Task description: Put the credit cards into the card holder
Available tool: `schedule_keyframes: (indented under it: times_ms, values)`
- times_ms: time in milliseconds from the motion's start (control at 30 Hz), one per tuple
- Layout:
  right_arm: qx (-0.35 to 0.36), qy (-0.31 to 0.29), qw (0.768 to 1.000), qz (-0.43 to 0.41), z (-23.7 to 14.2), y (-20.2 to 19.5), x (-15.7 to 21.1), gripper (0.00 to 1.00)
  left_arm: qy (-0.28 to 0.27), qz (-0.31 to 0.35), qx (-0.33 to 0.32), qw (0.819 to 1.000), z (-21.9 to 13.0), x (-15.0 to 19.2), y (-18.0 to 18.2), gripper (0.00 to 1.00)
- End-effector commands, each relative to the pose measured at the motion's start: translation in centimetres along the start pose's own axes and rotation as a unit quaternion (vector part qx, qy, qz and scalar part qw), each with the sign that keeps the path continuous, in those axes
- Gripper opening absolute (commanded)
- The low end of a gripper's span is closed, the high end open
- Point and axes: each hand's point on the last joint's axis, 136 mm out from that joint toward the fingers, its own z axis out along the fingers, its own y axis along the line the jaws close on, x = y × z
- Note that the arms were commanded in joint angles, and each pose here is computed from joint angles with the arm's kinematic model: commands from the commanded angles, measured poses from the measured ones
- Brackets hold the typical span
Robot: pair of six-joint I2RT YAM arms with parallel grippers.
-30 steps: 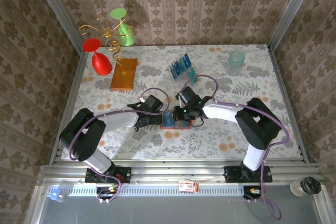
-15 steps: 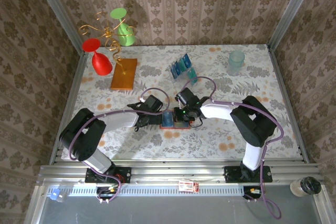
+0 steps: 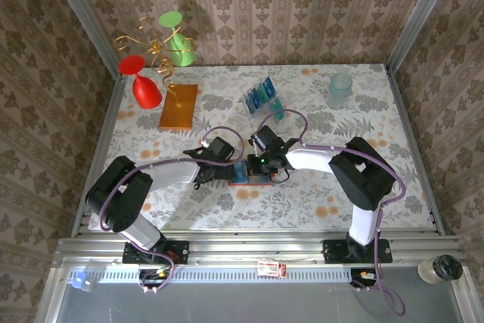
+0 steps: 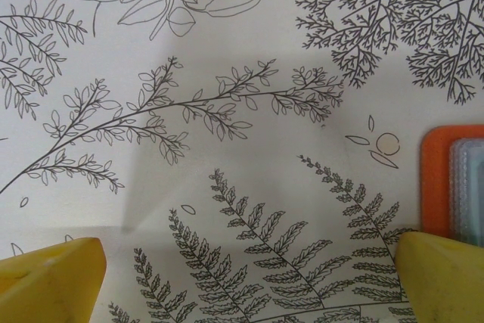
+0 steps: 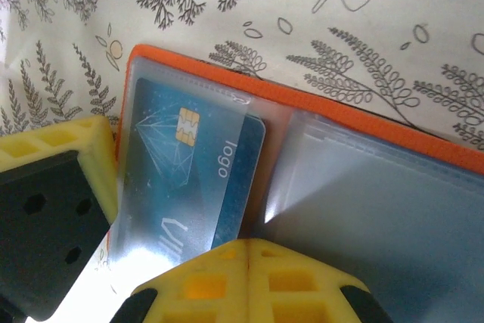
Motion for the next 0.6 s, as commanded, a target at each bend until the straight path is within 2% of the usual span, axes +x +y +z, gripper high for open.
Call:
schedule_keyframes:
  times_ms: [0,233,567]
  values:
    - [0.004,0.023,0.999,-0.027,0.5,0.4,0.5,0.03,0.018,0.011,-0.005,1.0,0.8,1.1,0.4,1.0]
    - [-0.002,0.034,0.999,-0.031,0.7,0.8,0.6,0.03,0.01,0.008,-0.009,1.0,0.1,0.3,0.9,1.0]
    - [-0.013,0.005,1.0,-0.026,-1.8,2.0,-0.7,0.12,-0.019,-0.05,0.019,0.998,-2.3,-1.9,3.1,1.0]
